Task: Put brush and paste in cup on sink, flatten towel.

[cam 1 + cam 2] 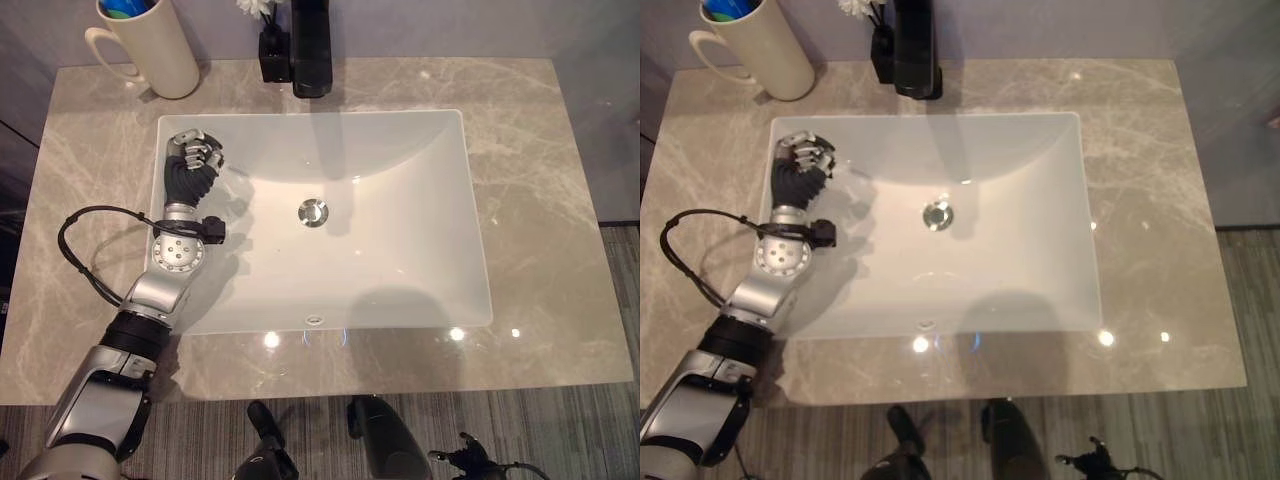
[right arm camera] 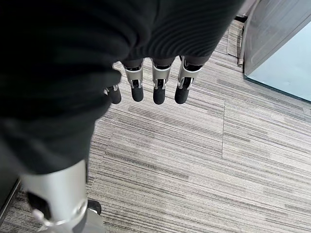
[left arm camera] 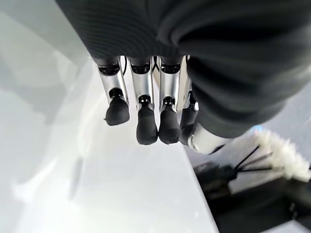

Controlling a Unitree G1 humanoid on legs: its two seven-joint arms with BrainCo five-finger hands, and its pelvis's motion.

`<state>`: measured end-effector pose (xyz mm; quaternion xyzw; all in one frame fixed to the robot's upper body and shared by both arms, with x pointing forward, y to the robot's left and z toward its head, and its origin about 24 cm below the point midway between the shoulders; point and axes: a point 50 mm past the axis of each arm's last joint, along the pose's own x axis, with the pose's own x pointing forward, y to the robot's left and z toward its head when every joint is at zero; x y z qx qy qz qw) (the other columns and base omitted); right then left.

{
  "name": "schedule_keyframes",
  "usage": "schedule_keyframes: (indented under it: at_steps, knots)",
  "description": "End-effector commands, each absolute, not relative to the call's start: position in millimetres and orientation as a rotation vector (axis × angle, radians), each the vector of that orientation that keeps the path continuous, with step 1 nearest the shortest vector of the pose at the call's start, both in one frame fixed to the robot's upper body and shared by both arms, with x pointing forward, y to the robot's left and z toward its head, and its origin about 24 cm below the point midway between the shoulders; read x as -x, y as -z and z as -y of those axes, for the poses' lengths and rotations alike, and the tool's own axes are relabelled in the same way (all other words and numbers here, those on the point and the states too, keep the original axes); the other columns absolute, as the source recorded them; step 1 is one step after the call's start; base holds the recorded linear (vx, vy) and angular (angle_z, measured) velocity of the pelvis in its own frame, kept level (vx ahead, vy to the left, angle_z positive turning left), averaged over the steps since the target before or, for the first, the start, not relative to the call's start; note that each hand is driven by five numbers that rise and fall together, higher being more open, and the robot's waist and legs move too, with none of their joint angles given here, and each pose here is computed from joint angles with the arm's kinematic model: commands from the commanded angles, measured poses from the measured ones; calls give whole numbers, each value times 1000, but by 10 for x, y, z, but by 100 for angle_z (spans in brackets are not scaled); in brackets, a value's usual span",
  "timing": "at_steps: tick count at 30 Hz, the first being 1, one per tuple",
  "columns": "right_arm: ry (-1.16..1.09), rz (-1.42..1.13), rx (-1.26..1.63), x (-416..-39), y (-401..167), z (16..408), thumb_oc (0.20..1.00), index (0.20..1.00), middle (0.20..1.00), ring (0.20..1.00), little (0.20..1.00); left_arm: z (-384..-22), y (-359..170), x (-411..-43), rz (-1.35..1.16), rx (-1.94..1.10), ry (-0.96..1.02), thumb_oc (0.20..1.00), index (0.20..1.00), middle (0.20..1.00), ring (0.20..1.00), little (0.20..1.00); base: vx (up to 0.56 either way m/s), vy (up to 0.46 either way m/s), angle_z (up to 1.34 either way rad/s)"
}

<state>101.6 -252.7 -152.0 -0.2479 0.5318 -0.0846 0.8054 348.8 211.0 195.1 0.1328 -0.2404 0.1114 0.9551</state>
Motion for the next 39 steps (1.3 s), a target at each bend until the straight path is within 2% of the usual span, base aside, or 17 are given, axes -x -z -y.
schedule_keyframes:
  at_steps: [1,6,12,18,39]
  knots:
    - [222,-1189,532,-943,1509,2657,1000,1000,1000,1000,1000,-2392,-2185,-3339,611,-192,-326,200,200,200,200,200,0,0,0]
    - [223,-1204,529,-901,1510,2689,1000,1000,1000,1000,1000,-2392,-2331,-3234,704,-140,-316,200,200,200,200,200,8,1,8]
    - [210,-1214,539,-894,1514,2694,1000,1000,1000,1000,1000,-2544,-2473,-3211,750,-141,-398,200,200,200,200,200,2,9,11]
    - [195,-1197,583,-960,1491,2717,1000,1000,1000,1000,1000,-2931,-2289,-3321,582,-211,-550,200,200,200,200,200,10,11,-4]
    - [198,-1159,615,-1029,1456,2741,1000,1000,1000,1000,1000,-3119,-2434,-3707,355,-462,-640,200,200,200,200,200,2,0,-4]
